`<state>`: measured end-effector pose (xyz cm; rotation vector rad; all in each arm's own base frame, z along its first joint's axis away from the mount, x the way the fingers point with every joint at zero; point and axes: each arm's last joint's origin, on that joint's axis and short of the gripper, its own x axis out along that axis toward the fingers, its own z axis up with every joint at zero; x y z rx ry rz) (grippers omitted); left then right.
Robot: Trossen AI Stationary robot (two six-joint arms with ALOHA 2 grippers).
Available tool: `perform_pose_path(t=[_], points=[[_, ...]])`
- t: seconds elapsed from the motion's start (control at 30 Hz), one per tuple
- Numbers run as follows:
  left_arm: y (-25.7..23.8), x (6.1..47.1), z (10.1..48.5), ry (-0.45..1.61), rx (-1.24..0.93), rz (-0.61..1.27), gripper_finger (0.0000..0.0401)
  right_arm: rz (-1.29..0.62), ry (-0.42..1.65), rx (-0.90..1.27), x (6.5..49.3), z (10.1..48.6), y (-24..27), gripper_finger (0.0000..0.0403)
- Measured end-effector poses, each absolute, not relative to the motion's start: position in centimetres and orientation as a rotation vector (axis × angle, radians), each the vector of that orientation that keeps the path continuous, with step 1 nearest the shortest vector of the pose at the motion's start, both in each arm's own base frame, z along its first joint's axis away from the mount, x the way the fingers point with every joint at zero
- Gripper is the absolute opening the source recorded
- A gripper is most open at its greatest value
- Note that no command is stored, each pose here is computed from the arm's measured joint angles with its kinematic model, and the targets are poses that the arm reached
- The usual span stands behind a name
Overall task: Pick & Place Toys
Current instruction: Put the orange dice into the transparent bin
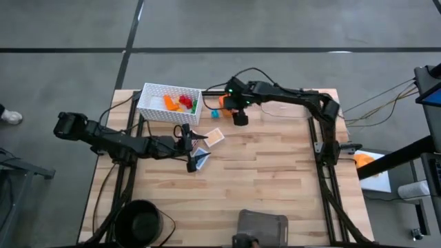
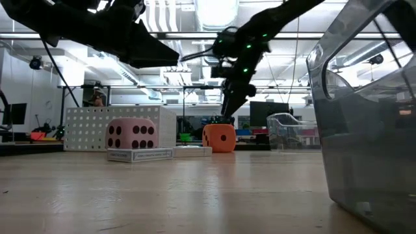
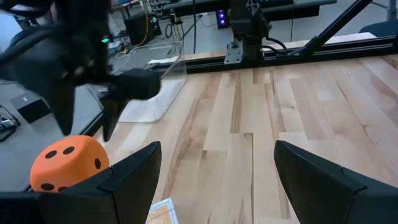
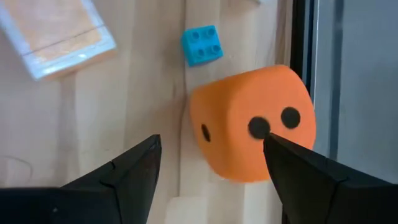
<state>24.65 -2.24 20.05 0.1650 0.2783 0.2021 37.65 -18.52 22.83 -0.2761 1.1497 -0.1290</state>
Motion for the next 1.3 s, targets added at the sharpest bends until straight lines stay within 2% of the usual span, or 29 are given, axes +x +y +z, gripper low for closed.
perform_pose_path(t=[0.23,0.5,0.63,0.9,1.1,1.3], points=[[-2.2,24.6,20.0,0.282,0.166,0.202,0.0312,-0.125,1.225,-0.281,40.7,21.4,-20.1,0.0280],[-2.2,24.6,20.0,0.283,0.166,0.202,0.0312,-0.196,1.330,-0.302,41.6,19.6,-20.7,0.0269],[-2.2,24.6,20.0,0.283,0.166,0.202,0.0312,-0.197,1.339,-0.309,41.8,19.3,-20.4,0.0214],[-2.2,24.6,20.0,0.283,0.166,0.202,0.0312,-0.189,1.343,-0.308,41.8,19.6,-19.9,0.0037],[-2.2,24.6,20.0,0.283,0.166,0.203,0.0312,-0.133,1.367,-0.267,41.4,19.6,-19.6,0.0019],[-2.2,24.6,20.0,0.282,0.166,0.203,0.0312,0.014,1.464,-0.146,40.4,19.1,-17.8,0.0016]])
